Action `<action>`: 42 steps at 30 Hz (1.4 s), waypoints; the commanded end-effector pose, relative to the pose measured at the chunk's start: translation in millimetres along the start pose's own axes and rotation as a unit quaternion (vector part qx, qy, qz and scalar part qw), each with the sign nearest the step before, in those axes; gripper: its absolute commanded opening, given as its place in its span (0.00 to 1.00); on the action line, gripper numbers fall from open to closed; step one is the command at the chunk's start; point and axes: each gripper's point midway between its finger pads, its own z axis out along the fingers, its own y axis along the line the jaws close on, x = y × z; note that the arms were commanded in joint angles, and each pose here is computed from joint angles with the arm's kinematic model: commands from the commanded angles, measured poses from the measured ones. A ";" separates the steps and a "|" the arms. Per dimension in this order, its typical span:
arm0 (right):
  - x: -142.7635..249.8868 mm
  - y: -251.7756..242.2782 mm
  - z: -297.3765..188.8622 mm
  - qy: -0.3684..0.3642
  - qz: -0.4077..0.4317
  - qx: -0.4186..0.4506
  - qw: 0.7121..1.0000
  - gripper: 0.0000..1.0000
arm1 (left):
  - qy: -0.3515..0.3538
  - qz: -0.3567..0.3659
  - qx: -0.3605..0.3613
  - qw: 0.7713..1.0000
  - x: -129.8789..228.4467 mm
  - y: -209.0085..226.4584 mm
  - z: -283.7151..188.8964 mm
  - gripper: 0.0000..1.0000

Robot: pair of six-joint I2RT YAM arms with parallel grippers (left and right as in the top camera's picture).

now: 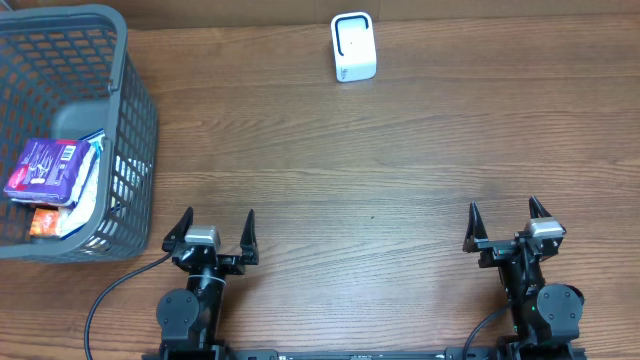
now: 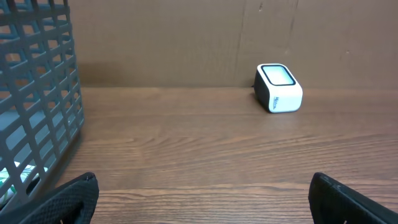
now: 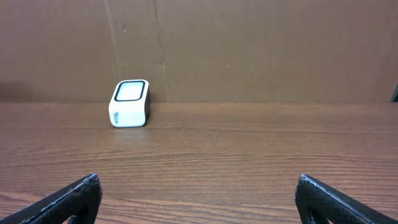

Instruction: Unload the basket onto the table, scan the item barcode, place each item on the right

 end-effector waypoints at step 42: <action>0.6 -3.2 -0.1 -0.004 -0.004 0.008 1.000 1.00 | -0.095 -0.138 0.288 0.943 -68.6 -90.4 -36.3 1.00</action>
